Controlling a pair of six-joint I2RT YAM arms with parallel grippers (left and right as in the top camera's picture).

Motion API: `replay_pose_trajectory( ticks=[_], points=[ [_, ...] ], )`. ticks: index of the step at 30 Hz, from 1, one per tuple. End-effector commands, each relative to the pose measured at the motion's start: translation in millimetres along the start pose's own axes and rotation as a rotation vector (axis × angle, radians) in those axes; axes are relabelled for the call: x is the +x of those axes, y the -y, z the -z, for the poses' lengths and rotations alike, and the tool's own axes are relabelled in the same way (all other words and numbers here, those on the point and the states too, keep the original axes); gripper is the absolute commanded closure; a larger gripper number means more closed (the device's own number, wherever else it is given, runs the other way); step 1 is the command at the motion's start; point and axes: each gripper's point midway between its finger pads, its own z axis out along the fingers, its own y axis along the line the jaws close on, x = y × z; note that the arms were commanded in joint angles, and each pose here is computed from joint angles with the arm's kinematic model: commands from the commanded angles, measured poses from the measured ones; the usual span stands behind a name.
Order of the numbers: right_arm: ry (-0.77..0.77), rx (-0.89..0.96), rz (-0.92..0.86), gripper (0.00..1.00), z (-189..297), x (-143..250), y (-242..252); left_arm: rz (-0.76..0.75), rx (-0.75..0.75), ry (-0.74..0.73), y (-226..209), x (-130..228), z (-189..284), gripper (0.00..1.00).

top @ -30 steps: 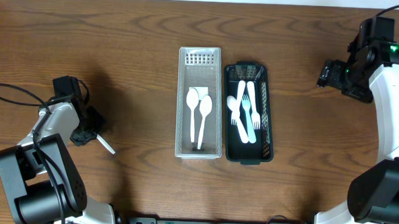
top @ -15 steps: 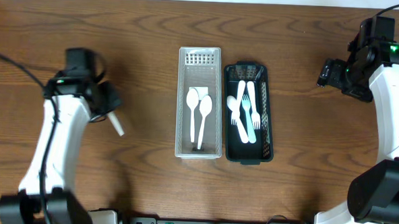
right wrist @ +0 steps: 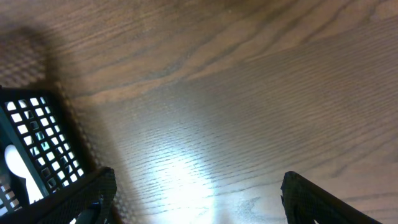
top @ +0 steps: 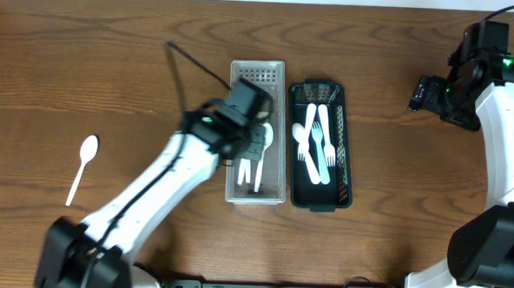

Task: Pack container
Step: 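Place the spoon with the left gripper into the clear basket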

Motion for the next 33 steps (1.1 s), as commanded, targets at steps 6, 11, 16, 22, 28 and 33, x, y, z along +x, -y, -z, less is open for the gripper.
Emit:
replay_pose_trajectory(
  ticks=[6, 11, 16, 22, 28, 33],
  points=[
    [-0.011, 0.004, 0.009, 0.12, -3.3, 1.4, 2.4, -0.074, -0.034, -0.096, 6.0, 14.7, -41.2, 0.78],
    [-0.01, 0.003, 0.008, 0.12, -3.3, 1.2, 2.4, -0.109, -0.058, -0.025, -0.6, -13.0, -9.6, 0.56],
    [-0.011, 0.004, 0.009, 0.12, -3.3, 1.4, 2.4, -0.065, -0.215, 0.103, -44.3, -54.9, 59.9, 0.54],
    [-0.011, 0.004, 0.009, 0.11, -3.3, 1.4, 2.4, 0.175, -0.331, 0.201, -141.2, -62.3, 123.5, 0.4],
    [-0.014, 0.004, 0.009, 0.12, -3.3, 2.2, 2.6, 0.361, -0.379, 0.137, -241.1, -30.7, 142.4, 0.29],
    [-0.013, 0.004, 0.009, 0.11, -3.3, 1.9, 2.5, 0.455, -0.372, 0.059, -298.5, -5.1, 131.2, 0.24]
  ],
)
